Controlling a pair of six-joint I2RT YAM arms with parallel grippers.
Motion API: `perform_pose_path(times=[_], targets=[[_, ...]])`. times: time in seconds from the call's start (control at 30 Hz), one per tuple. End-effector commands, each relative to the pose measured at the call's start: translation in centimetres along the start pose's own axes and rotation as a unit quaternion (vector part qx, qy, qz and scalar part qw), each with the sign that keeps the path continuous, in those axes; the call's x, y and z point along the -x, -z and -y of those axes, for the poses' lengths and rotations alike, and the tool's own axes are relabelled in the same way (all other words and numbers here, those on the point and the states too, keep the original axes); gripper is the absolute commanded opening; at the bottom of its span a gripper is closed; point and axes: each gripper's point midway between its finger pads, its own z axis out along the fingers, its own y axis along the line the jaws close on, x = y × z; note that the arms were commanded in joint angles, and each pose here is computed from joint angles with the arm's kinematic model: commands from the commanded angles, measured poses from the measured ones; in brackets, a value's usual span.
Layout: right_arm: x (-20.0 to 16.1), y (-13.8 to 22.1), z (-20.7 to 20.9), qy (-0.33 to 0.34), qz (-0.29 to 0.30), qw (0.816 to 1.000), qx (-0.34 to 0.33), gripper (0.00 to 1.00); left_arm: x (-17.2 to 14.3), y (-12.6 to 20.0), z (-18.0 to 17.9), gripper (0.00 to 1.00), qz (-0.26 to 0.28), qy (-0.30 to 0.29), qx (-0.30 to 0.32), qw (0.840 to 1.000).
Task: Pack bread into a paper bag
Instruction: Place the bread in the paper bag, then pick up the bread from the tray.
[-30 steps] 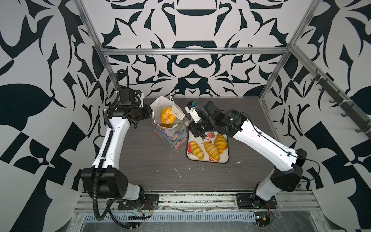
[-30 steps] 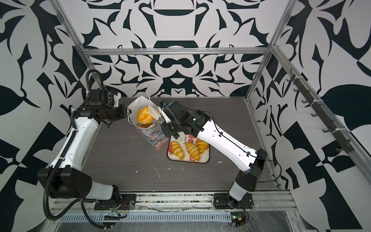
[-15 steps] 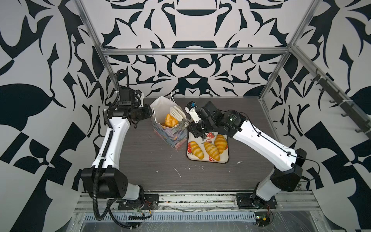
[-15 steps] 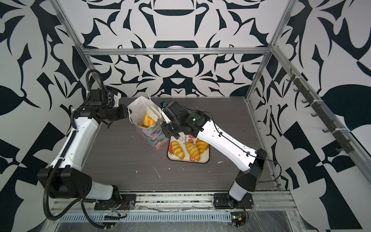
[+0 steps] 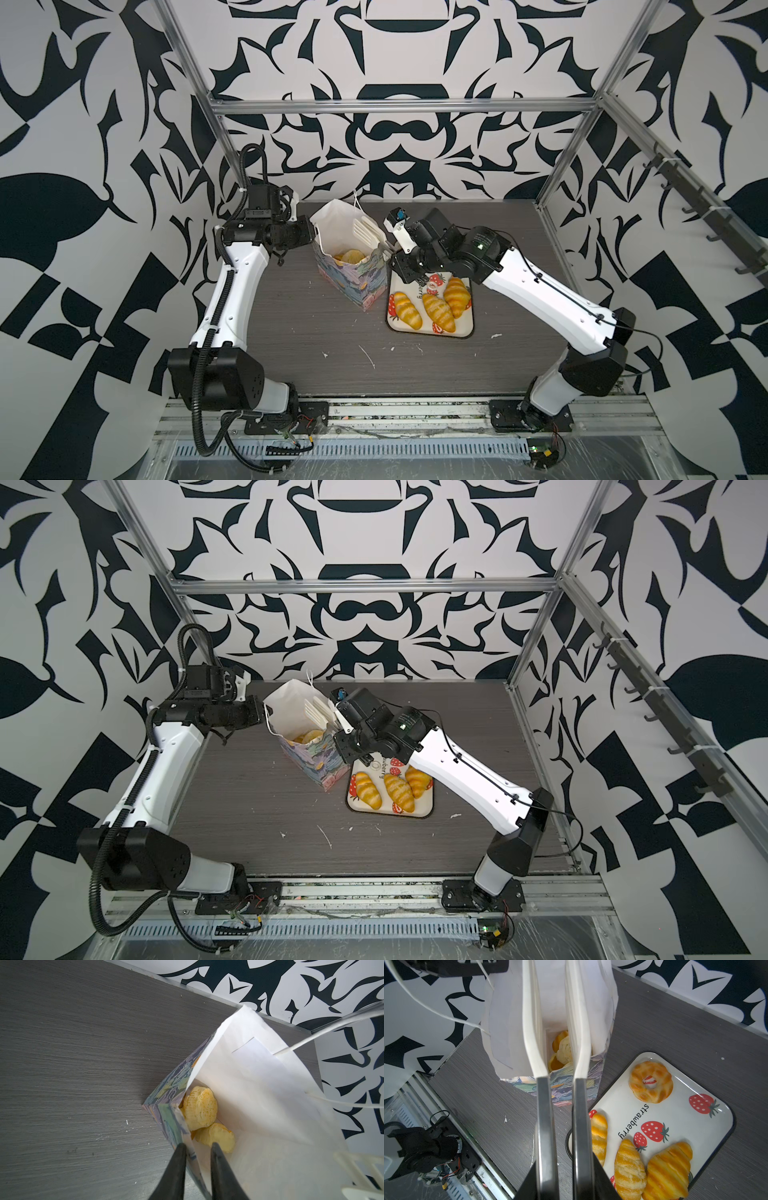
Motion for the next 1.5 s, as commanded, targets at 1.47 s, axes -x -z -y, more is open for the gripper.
perform_pose_path(times=[1.47], targets=[[-2.5, 2.6, 17.3, -0.169, 0.039, 0.978, -0.116, 0.35, -0.8, 0.4, 0.1, 0.24, -0.009, 0.002, 0.001, 1.0]])
